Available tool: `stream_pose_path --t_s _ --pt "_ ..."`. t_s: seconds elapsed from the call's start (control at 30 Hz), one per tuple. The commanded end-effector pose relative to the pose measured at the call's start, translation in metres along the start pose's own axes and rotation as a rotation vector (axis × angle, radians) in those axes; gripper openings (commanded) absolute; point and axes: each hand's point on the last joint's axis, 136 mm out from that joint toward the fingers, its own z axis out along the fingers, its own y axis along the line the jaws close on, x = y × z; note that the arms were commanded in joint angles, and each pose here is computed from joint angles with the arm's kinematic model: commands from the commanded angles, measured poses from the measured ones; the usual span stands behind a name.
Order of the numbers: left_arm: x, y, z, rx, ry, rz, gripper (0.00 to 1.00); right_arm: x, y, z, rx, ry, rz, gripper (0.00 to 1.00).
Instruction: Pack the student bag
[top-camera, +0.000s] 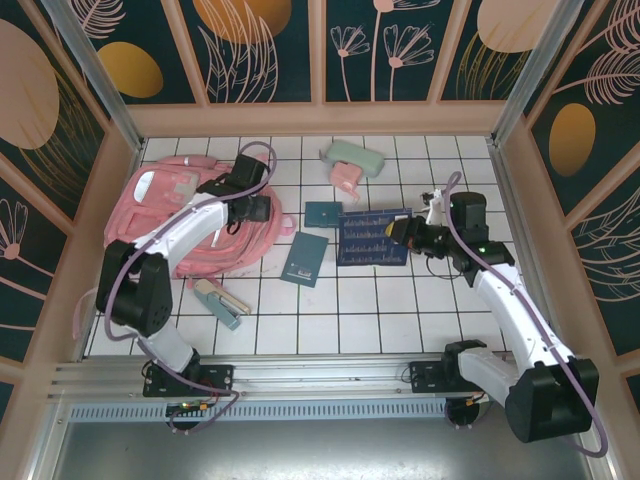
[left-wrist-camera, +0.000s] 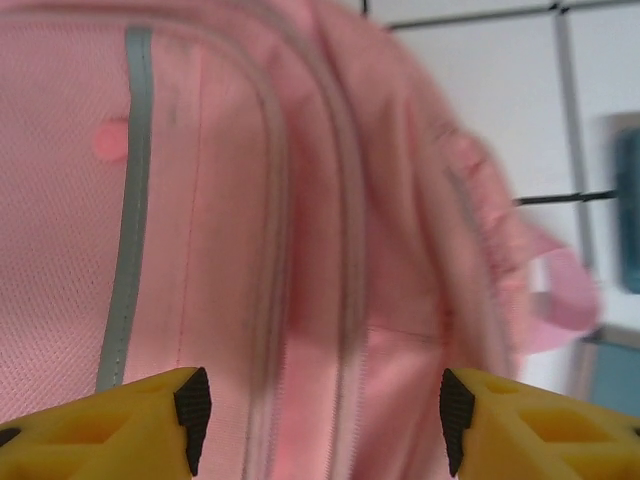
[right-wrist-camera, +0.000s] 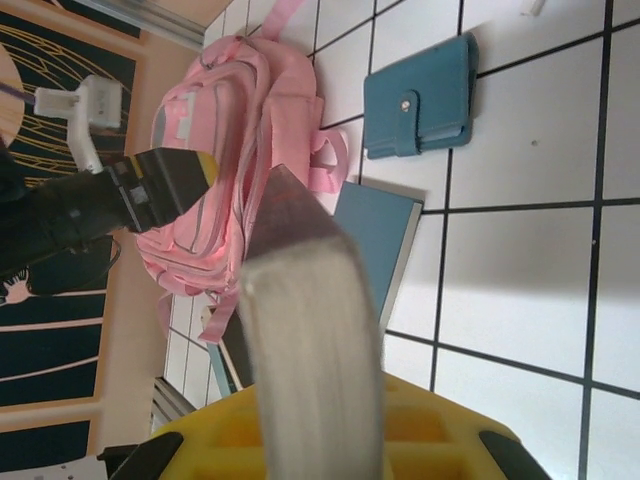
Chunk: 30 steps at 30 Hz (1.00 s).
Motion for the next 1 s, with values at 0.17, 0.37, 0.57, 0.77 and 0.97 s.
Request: stream_pose_path --t_s 0.17,0.37,0.57,0.77,0.97 --pt "-0.007 -0.016 0.0 0.06 0.01 -0.024 0.63 -0.003 0.012 0.004 -0.018 -0.019 -0.072 0.0" --pt "0.003 -0.034 -0.003 0.069 0.033 0.026 0.61 -0.002 0.009 0.006 -0.005 -0.02 -0.082 0.0" --pt "0.012 -0.033 0.01 0.034 0.061 0.047 0.6 -0.001 0.008 0.007 0.004 -0.02 -0.088 0.0" --pt "0.014 -0.033 0.023 0.013 0.074 0.061 0.53 0.001 0.008 0.007 0.015 -0.018 -0.097 0.0" --pt "0.006 -0.036 0.018 0.028 0.055 0.055 0.35 0.002 0.006 0.008 0.027 -0.019 -0.099 0.0"
